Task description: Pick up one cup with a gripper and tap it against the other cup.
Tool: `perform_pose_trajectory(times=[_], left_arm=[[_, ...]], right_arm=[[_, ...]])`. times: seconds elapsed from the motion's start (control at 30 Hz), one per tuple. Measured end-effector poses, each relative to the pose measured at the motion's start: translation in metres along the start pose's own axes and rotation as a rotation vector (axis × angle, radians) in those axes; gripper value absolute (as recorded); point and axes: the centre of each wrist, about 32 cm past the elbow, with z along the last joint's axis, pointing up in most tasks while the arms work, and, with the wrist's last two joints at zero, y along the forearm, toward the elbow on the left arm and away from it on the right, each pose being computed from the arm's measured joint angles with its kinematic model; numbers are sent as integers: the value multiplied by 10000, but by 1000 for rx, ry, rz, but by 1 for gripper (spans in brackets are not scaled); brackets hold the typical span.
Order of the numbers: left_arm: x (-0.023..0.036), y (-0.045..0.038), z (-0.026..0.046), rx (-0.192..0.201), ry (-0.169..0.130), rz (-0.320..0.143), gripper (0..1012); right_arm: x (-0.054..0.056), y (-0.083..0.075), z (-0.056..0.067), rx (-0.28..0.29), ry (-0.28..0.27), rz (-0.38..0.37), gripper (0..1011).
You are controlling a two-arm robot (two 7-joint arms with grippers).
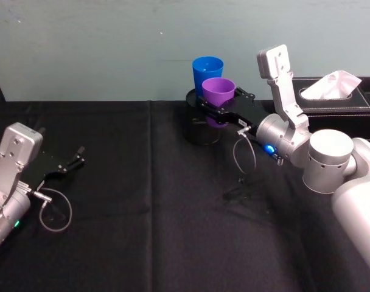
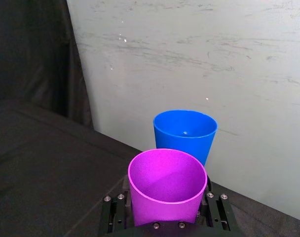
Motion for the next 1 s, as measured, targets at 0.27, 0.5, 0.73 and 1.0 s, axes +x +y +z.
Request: perform_pose_trajectory(times=[0.27, 0.5, 0.73, 1.0], left_arm=[[0, 0, 0, 0, 0, 0, 1000], [0, 0, 0, 0, 0, 0, 1000], [0, 0, 0, 0, 0, 0, 1000], [0, 0, 0, 0, 0, 0, 1000]], right_arm=[[0, 0, 0, 0, 0, 0, 736], [0, 0, 0, 0, 0, 0, 736], [0, 0, 0, 0, 0, 0, 736], [0, 0, 0, 0, 0, 0, 736]])
